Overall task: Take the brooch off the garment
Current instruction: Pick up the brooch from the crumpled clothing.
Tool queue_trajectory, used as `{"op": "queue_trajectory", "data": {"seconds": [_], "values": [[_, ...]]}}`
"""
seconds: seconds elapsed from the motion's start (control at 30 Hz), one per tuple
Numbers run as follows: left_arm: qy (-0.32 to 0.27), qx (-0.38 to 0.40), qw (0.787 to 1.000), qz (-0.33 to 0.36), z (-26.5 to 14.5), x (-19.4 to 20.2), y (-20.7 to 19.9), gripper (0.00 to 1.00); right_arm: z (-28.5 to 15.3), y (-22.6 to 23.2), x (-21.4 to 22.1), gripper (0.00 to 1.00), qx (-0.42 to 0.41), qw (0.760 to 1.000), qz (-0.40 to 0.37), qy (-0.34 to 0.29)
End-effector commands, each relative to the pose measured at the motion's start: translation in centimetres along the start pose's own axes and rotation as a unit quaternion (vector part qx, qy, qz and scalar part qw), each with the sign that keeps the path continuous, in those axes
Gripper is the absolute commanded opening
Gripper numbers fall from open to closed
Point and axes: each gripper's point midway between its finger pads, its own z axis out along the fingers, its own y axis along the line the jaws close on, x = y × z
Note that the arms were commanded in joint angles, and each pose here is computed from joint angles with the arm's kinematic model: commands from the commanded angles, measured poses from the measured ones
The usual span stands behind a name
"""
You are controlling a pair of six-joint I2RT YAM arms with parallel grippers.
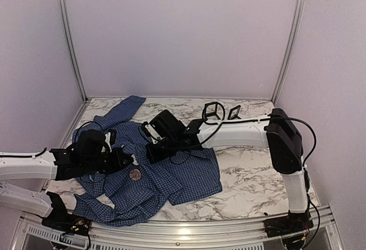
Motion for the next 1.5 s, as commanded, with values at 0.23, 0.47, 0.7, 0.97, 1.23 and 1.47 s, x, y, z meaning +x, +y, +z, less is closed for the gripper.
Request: {"op": "queue_trajectory", "data": {"seconds": [0.23, 0.47, 0.7, 0.97, 1.23, 1.47], "values": [[0.011, 0.026, 1.0, -0.005, 1.1, -0.1, 0.4, 0.06, 0.3, -1.1, 1.0, 0.0, 0.018, 1.0, -0.01, 0.013], [0.014, 0.036, 0.999, -0.027, 2.0, 0.1, 0.2, 0.19, 0.3, -0.6, 0.7, 0.0, 0.009, 1.0, -0.012, 0.011], [0.017, 0.029, 0.998, -0.046, 1.6, 0.5, 0.8, 0.25, 0.3, -0.3, 0.7, 0.0, 0.005, 1.0, -0.013, 0.011], [0.033, -0.022, 0.997, -0.062, 2.3, 2.0, 1.3, 0.31, 0.4, 0.1, 0.6, 0.0, 0.0, 1.0, -0.014, 0.012], [0.033, -0.041, 0.996, -0.076, 3.7, 2.9, 1.4, 0.32, 0.4, 0.2, 0.6, 0.0, 0.0, 1.0, -0.015, 0.013], [0.037, -0.044, 0.996, -0.073, 5.0, 2.8, 1.1, 0.31, 0.4, 0.2, 0.7, 0.0, 0.003, 1.0, -0.014, 0.013]]}}
